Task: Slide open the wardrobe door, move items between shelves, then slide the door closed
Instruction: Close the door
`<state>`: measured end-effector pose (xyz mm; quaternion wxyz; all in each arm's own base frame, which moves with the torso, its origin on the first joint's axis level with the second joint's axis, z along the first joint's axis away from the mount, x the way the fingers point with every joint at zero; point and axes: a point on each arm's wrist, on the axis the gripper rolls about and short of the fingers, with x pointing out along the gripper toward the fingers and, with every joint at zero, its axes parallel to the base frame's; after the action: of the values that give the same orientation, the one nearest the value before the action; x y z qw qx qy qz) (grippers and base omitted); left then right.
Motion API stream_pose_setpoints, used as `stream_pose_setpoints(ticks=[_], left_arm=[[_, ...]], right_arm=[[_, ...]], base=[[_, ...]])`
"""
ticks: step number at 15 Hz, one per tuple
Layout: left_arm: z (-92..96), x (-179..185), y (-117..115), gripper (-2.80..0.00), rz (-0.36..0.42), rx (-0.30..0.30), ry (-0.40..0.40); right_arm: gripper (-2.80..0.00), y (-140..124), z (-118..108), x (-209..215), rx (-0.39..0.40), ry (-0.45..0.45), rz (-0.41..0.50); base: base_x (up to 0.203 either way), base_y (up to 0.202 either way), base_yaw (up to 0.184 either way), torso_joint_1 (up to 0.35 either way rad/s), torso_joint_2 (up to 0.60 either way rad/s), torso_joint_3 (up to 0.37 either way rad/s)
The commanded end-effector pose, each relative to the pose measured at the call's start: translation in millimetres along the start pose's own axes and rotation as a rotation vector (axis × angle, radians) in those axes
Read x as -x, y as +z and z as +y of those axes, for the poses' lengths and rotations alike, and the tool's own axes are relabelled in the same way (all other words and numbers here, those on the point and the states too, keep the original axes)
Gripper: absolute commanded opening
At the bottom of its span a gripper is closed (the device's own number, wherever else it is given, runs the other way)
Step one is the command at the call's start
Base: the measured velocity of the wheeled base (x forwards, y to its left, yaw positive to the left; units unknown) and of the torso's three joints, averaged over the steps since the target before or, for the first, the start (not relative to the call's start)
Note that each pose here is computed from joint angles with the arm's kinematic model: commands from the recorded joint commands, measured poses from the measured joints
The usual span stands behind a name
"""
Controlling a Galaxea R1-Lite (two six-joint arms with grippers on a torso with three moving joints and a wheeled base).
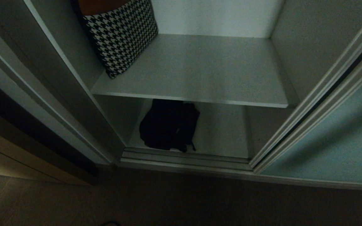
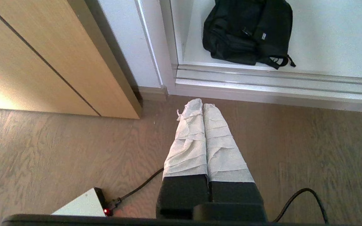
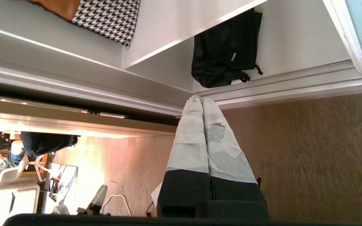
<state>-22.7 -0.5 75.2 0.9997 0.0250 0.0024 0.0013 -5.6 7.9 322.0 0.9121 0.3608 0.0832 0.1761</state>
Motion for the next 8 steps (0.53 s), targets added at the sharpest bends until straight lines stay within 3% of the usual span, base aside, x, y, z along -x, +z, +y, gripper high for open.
stream_pose_setpoints(ticks=[1, 8], left_arm=[[0.0, 0, 0, -2.80, 0.001, -0.001, 0.000], [0.0, 0, 0, -2.80, 0.002, -0.001, 0.002]], right_arm=[[-2.80, 7, -4, -20, -0.020, -0.027, 0.031], [-2.80, 27, 5, -36, 0.045, 0.039, -0.066]], base=[[0.000, 0.000, 0.000, 0.000, 0.00, 0.000], [0.000, 0.000, 0.000, 0.000, 0.00, 0.000]])
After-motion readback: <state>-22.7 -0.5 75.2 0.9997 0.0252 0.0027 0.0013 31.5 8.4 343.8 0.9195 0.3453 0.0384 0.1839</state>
